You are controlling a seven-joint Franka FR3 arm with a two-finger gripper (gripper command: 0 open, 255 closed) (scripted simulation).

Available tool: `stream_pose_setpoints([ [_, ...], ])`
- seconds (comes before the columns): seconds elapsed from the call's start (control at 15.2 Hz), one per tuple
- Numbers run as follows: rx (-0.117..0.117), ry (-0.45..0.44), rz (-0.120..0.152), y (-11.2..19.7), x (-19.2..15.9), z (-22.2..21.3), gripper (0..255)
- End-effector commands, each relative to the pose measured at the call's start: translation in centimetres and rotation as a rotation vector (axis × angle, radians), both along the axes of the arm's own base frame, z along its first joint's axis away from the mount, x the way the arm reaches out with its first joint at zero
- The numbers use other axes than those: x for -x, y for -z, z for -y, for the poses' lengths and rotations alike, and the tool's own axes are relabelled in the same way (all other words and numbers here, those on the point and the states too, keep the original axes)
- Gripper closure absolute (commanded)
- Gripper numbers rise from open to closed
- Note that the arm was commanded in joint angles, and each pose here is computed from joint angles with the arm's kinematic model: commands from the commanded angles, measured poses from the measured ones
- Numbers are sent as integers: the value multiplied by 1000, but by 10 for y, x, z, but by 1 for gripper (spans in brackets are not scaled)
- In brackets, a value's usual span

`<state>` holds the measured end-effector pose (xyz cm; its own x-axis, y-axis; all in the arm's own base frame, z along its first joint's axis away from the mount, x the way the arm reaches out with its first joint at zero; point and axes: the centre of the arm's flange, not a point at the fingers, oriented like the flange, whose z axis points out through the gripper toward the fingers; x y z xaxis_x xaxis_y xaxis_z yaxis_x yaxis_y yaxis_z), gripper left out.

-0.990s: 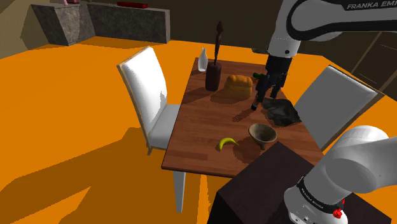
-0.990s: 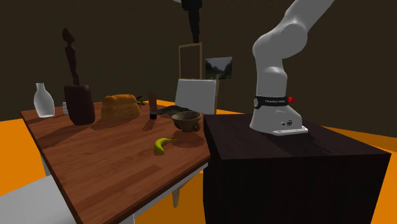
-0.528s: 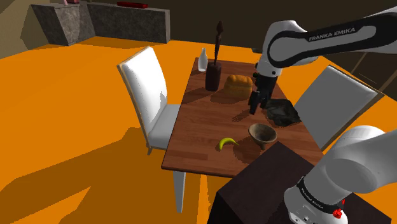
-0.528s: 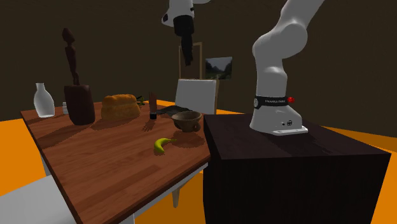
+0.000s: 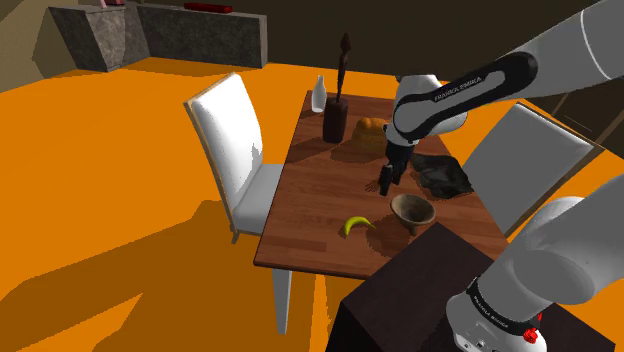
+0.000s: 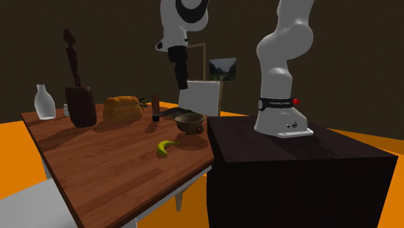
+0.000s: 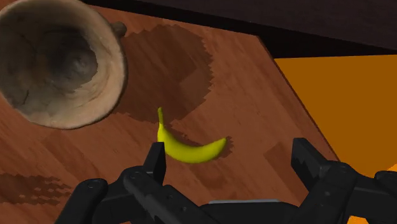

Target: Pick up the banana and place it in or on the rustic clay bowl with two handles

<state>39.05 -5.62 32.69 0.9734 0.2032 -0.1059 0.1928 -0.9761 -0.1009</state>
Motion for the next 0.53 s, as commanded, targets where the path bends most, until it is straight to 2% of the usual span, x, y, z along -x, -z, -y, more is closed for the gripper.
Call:
stream_pose_setpoints([
  [0.0, 3, -34, 5, 25, -8, 5, 0],
  [0.46, 10, -144, 16, 108, -44, 19, 0],
])
